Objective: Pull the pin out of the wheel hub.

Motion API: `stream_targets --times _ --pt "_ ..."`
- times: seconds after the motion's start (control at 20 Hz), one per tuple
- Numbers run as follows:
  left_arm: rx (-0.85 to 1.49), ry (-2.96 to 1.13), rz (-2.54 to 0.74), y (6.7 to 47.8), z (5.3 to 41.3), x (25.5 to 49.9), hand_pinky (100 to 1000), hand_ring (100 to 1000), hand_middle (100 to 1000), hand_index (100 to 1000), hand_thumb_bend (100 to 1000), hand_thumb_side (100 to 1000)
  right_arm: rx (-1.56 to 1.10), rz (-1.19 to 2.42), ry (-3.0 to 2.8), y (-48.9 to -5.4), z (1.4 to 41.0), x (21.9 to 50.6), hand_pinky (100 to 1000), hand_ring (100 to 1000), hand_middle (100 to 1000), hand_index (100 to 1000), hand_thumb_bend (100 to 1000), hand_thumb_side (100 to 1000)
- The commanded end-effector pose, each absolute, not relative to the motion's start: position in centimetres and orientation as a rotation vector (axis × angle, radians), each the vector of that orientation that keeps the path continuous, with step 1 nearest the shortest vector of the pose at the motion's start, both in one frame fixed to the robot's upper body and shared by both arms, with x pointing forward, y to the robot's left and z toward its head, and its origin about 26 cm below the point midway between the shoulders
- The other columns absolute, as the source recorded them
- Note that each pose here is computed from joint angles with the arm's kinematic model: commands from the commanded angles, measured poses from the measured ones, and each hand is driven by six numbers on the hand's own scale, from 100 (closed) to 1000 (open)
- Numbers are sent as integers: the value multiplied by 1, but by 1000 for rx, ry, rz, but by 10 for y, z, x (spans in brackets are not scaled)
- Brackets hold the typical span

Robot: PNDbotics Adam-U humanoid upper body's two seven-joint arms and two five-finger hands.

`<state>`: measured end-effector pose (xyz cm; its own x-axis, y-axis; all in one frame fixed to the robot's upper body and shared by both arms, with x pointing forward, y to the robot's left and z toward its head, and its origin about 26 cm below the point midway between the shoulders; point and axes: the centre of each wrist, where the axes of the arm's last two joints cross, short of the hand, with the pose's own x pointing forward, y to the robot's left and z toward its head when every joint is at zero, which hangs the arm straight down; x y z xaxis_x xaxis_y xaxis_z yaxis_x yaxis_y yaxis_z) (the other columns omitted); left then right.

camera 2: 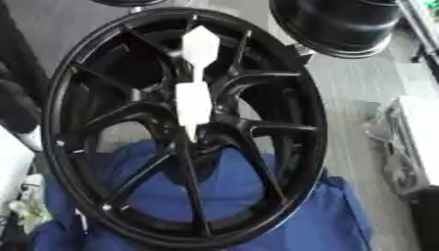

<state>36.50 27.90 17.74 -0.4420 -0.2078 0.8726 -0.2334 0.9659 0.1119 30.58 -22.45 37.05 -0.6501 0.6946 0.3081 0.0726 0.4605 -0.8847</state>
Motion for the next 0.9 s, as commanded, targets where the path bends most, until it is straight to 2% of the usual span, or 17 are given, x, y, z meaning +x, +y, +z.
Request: stream_targets --times 0.05,0.45,0.5,0.55,0.9 --pt "328 -2067 5 281 186 364 624 768 614 649 100 827 -647 1299 -2011 -217 379 295 747 643 621 752 465 380" --pt "328 -2060 -4 281 185 364 623 768 615 648 100 827 -538 1464 -1869 -196 376 299 746 646 626 775 468 405" --pt "329 -2059 -4 281 184 364 623 768 615 648 100 829 -530 1479 -1854 -195 376 299 746 646 627 777 495 389" --pt "329 -2059 -4 282 184 364 623 768 615 648 100 827 -522 1491 -1841 -194 376 300 746 647 627 779 471 406" --pt "331 -2056 -6 282 184 364 623 769 615 648 100 827 -470 1558 -1769 -186 371 301 745 645 628 791 481 417"
